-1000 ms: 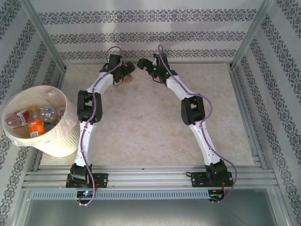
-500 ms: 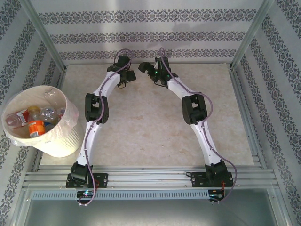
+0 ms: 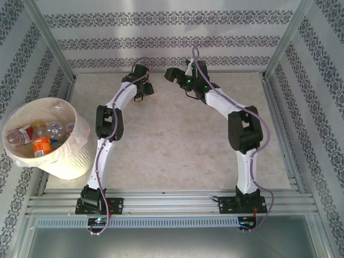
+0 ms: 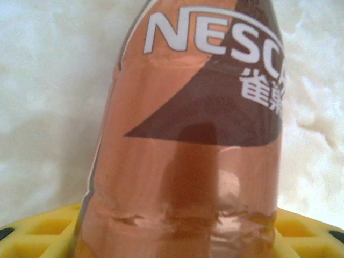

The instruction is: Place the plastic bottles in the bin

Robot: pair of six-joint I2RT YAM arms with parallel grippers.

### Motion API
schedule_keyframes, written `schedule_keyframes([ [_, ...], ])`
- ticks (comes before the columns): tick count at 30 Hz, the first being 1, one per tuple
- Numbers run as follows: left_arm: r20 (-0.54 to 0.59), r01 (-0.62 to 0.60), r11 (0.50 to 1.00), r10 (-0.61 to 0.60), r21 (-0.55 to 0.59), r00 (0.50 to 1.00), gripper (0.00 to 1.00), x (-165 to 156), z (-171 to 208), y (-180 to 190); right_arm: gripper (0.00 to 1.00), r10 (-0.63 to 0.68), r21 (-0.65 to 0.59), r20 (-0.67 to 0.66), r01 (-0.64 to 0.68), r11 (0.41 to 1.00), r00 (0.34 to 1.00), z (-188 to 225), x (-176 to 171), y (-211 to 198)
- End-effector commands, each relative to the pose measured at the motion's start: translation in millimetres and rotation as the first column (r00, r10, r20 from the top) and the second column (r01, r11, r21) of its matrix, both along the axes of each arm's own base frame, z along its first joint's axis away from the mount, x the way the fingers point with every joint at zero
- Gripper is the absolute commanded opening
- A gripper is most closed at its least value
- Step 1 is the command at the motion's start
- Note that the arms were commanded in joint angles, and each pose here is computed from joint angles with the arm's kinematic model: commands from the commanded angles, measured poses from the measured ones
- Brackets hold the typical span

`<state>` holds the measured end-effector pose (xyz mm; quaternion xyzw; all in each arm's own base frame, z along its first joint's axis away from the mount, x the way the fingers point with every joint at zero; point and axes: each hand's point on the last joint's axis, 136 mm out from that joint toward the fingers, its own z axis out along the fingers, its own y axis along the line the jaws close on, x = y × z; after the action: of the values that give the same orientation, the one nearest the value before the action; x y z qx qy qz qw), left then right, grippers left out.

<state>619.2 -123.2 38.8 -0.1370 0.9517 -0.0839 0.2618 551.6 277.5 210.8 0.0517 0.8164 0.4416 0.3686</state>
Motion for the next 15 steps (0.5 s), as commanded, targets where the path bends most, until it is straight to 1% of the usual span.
schedule_keyframes([
  [1,0.097,0.039,0.999,-0.036,-0.03,0.995,0.56,-2.3,56.7,-4.7,0.98,-0.011,-0.072,0.102,0.018,0.997,0.995,23.9,-21.8,-20.3],
  [4,0.112,0.06,0.997,-0.055,-0.038,0.992,0.55,-15.1,74.8,-9.6,0.98,-0.024,-0.125,0.122,0.039,0.991,0.992,29.6,-43.7,-33.3],
  [8,0.137,0.099,0.994,-0.093,-0.039,0.986,0.53,-38.0,101.2,-22.8,0.98,-0.055,-0.164,0.15,0.08,0.983,0.987,37.0,-63.5,-48.7],
  [15,0.183,0.147,0.988,-0.136,-0.05,0.974,0.52,-98.8,151.9,-41.1,0.98,-0.09,-0.163,0.258,0.135,0.977,0.962,64.9,-81.7,-64.6],
])
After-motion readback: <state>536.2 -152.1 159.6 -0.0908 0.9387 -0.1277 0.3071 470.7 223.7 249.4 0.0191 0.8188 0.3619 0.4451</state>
